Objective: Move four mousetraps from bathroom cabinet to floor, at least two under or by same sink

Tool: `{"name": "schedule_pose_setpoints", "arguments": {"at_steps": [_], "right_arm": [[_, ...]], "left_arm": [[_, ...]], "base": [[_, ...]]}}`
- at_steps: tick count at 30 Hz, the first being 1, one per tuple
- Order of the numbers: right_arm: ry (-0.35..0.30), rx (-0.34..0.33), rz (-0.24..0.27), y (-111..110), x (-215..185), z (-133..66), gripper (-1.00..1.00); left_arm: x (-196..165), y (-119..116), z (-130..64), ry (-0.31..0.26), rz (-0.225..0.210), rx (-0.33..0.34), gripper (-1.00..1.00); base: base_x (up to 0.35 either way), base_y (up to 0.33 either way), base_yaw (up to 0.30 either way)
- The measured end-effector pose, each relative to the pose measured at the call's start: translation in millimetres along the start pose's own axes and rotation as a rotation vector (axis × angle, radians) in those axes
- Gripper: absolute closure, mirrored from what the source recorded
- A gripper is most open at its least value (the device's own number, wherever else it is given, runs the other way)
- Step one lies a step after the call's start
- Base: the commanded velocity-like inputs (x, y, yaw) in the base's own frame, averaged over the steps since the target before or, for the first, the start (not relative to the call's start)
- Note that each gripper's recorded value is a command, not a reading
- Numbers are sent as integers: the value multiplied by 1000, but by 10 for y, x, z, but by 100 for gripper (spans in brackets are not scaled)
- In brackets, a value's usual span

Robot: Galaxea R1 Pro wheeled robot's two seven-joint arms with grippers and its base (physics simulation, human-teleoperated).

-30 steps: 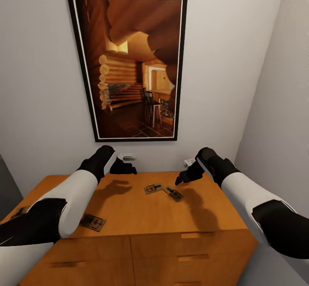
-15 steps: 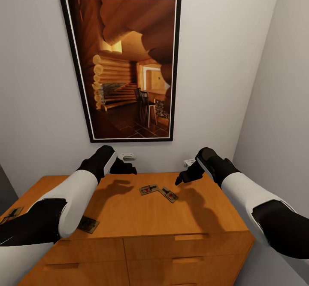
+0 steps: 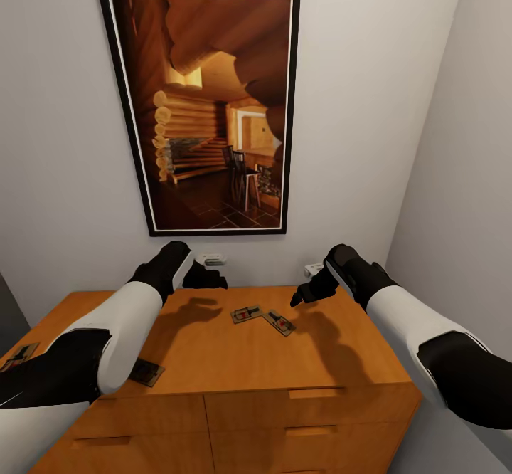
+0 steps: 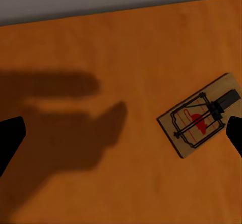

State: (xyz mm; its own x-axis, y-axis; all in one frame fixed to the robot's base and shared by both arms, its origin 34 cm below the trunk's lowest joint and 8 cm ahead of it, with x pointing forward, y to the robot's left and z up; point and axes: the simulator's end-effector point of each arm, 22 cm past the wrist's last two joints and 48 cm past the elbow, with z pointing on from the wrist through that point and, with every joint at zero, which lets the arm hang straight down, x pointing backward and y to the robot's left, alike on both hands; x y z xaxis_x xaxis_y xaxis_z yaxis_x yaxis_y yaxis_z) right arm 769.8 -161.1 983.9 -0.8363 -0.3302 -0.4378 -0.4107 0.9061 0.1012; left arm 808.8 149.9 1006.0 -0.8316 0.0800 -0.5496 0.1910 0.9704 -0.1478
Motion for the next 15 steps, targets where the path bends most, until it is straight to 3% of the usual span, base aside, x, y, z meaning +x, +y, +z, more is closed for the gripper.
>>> {"name": "schedule_pose_setpoints", "arguments": {"at_steps": [15], "right_arm": [[-2,-3,-8,76,-26,16,-100]], "left_arm": [[-17,-11,2,-8,1,2,-100]], "base": [[0,0,0]]}}
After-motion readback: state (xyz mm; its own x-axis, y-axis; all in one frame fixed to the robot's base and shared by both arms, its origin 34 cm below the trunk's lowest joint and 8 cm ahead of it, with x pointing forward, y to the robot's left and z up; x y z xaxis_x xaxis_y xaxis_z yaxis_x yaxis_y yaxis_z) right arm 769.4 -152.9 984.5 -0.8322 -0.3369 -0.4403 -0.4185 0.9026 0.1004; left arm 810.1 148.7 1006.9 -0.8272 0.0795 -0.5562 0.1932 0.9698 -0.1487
